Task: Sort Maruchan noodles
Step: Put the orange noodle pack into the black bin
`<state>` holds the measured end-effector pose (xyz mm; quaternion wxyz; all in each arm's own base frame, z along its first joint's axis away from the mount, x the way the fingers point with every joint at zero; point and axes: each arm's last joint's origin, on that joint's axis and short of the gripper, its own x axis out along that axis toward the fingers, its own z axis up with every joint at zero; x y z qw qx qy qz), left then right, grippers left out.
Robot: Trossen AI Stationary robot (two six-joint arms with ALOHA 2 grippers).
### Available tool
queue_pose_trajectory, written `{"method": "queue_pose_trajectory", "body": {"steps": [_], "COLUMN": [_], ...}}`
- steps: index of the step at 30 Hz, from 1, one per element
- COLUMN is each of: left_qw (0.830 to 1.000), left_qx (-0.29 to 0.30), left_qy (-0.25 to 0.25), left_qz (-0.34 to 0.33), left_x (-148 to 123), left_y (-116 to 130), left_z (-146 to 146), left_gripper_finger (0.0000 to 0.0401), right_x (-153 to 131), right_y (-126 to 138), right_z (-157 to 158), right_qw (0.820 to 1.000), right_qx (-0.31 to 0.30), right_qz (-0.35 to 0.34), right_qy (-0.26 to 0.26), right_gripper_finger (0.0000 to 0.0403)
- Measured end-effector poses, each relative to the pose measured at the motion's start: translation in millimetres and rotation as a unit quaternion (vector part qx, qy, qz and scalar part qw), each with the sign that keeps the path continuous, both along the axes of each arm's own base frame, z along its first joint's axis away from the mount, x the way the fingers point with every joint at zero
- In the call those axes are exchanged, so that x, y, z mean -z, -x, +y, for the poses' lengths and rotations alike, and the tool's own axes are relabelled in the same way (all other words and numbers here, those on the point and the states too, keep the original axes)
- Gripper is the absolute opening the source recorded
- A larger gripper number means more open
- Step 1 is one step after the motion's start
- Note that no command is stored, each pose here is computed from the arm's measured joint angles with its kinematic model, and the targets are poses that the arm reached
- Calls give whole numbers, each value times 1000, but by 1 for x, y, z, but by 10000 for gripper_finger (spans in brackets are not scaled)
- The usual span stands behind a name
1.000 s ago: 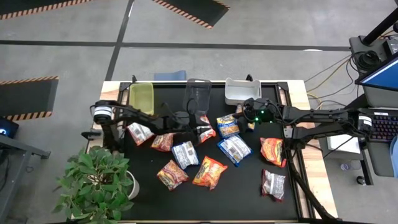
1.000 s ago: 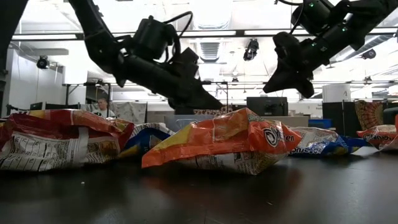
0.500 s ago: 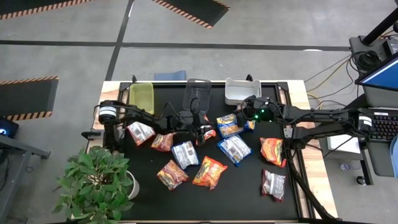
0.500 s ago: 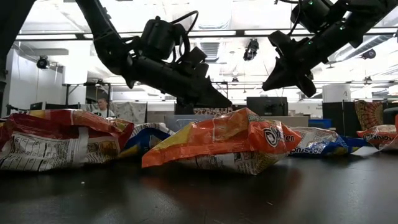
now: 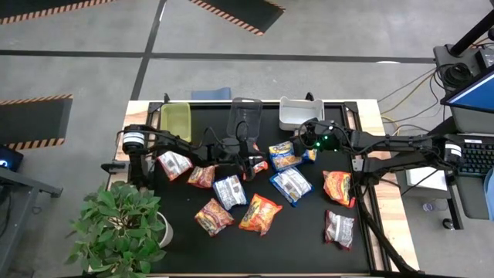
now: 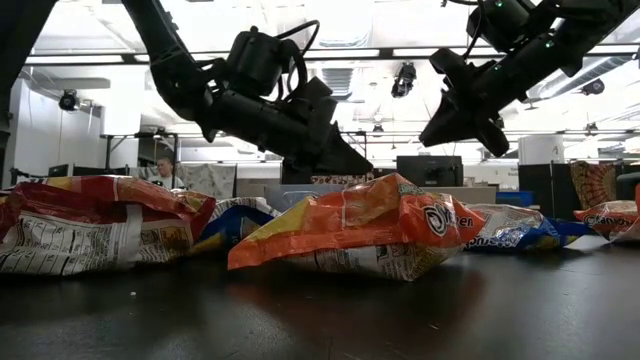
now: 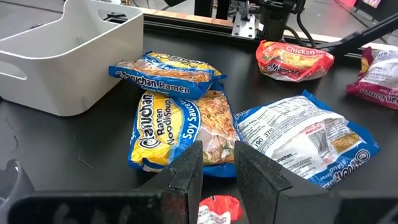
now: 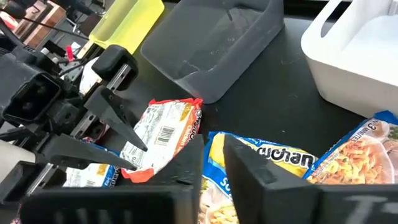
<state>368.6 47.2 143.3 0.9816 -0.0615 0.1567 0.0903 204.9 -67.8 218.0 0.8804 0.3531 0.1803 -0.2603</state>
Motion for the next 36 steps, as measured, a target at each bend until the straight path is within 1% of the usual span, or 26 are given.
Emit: {"method": "queue_pose_trajectory", "body": {"steps": [3, 5, 8, 10, 13, 17, 19, 22, 25, 31, 33, 36], "left_qw": [1000, 1000, 1000, 1000, 1000, 1000, 999, 995, 988, 971, 967, 968], "left_qx": [0, 1, 2, 2, 3, 6, 15, 23, 34, 62, 68, 76], "left_qy": [1, 1, 3, 3, 3, 7, 10, 0, -14, -45, -51, -69], "left_qz": [0, 0, 0, 0, 0, 21, 45, 96, 149, 227, 240, 230], "left_x": [0, 0, 0, 0, 0, 1, -1, -7, -11, -25, -30, -34], "left_y": [0, 0, 0, 0, 0, 2, 6, 15, 25, 46, 52, 56], "left_z": [0, -1, -2, -2, -2, -3, -4, -5, -6, -9, -9, -9], "left_gripper_finger": [75, 75, 75, 75, 75, 75, 75, 75, 75, 75, 75, 75], "right_x": [0, 0, -2, -4, -6, -11, -13, -14, -12, -4, 0, 5], "right_y": [0, 0, -1, -2, -3, -5, -9, -16, -28, -56, -66, -80], "right_z": [0, 0, 2, 2, 3, 5, 7, 8, 7, -1, -3, -6], "right_qw": [1000, 1000, 999, 998, 998, 998, 998, 997, 997, 997, 996, 994], "right_qx": [4, 10, -12, -27, -31, -37, -40, -48, -55, -68, -73, -85], "right_qz": [-3, -10, -20, -25, -27, -33, -35, -30, -14, 23, 35, 48], "right_qy": [-7, -23, -44, -51, -50, -46, -43, -45, -44, -39, -37, -38], "right_gripper_finger": [103, 131, 169, 188, 207, 214, 214, 214, 215, 215, 215, 215]}}
